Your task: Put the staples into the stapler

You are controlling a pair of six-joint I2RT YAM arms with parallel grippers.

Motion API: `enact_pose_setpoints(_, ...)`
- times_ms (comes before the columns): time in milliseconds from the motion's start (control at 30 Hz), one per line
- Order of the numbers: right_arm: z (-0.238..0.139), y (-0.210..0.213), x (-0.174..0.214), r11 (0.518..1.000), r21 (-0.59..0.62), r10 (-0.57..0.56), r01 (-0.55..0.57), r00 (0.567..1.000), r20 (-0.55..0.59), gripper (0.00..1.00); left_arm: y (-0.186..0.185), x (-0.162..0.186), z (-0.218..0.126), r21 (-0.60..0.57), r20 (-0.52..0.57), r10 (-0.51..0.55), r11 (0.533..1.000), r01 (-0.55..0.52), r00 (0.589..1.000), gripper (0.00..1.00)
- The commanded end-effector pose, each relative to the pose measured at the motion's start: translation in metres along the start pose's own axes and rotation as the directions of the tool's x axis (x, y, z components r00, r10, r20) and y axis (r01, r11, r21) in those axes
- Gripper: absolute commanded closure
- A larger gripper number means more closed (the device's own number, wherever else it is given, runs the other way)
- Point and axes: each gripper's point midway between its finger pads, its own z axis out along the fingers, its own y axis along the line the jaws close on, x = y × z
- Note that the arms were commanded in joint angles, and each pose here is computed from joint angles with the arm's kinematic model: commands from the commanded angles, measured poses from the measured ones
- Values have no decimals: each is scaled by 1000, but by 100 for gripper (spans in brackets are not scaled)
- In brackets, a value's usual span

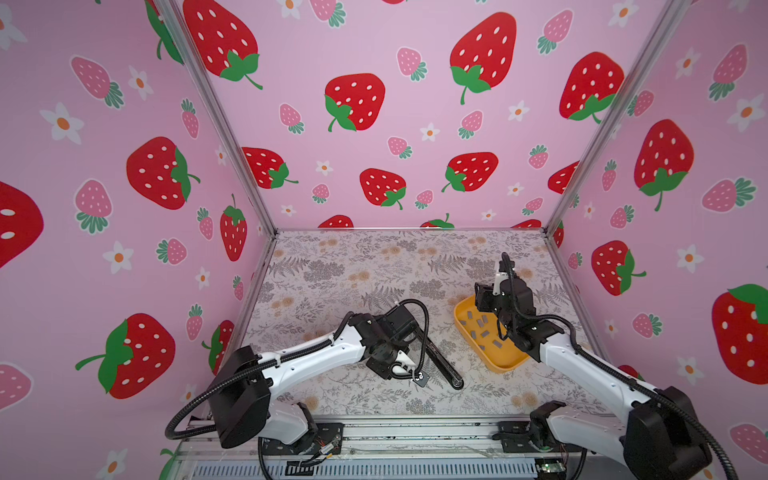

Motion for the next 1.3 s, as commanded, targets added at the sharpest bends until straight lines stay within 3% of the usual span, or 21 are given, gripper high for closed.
enact_pose_setpoints(0, 4, -3, 0, 1000, 10, 2, -2, 1000, 10, 44, -4, 14, -1, 60, -104, 36, 998, -30, 994, 51)
enact_pose_setpoints(333, 11, 4, 7, 1000, -16, -6, 6, 1000, -27, 43, 16, 8, 9, -31, -84, 37, 999, -40, 996, 47)
enact_pose_setpoints(767, 16, 7, 11, 1000, -30, -12, 11, 999, -50, 43, 3, 6, 30, 73, -94, 80, 995, -73, 992, 46)
enact_pose_setpoints(1267, 20, 10, 16, 999, -39, -19, 16, 997, -74, 43, -2, 7, 46, 136, -132, 102, 987, -84, 986, 57)
